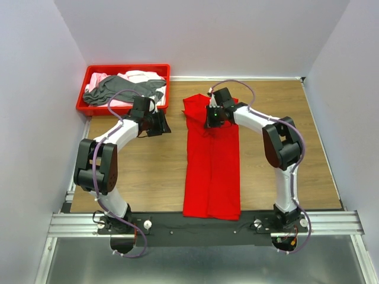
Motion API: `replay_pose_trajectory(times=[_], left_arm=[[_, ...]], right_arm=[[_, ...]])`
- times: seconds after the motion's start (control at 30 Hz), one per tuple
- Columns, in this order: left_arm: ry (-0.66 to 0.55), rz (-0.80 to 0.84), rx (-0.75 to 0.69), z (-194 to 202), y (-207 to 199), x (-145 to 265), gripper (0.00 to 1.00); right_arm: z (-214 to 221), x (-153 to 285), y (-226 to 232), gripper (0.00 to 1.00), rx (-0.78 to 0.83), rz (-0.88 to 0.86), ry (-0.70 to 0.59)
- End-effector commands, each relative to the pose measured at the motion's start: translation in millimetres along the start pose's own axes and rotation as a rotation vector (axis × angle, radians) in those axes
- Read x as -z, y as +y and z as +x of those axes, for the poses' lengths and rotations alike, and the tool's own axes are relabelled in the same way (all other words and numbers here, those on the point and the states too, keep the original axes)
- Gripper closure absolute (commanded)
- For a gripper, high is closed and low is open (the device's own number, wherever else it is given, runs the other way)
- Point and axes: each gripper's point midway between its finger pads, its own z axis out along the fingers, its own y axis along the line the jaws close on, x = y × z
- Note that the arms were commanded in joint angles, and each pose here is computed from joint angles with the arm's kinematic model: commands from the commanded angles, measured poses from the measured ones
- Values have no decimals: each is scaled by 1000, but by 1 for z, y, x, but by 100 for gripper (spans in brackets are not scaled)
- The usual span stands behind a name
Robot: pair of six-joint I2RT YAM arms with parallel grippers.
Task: Fold and stack the t-shirts
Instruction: Fold the tshirt
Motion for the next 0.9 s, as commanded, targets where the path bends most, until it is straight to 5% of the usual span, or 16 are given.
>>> replay_pose_trajectory(times=[0.0, 0.57, 0.87], left_arm=[[-8, 29, -6, -6, -10, -2, 43], [3, 23, -9, 1, -12, -4, 43], [-12, 37, -11, -2, -18, 5, 43]], right_arm=[[-10, 14, -5, 99, -76, -26, -56], [6, 11, -13, 98, -136, -53, -54], [-16, 41, -20, 58, -140, 46, -154]])
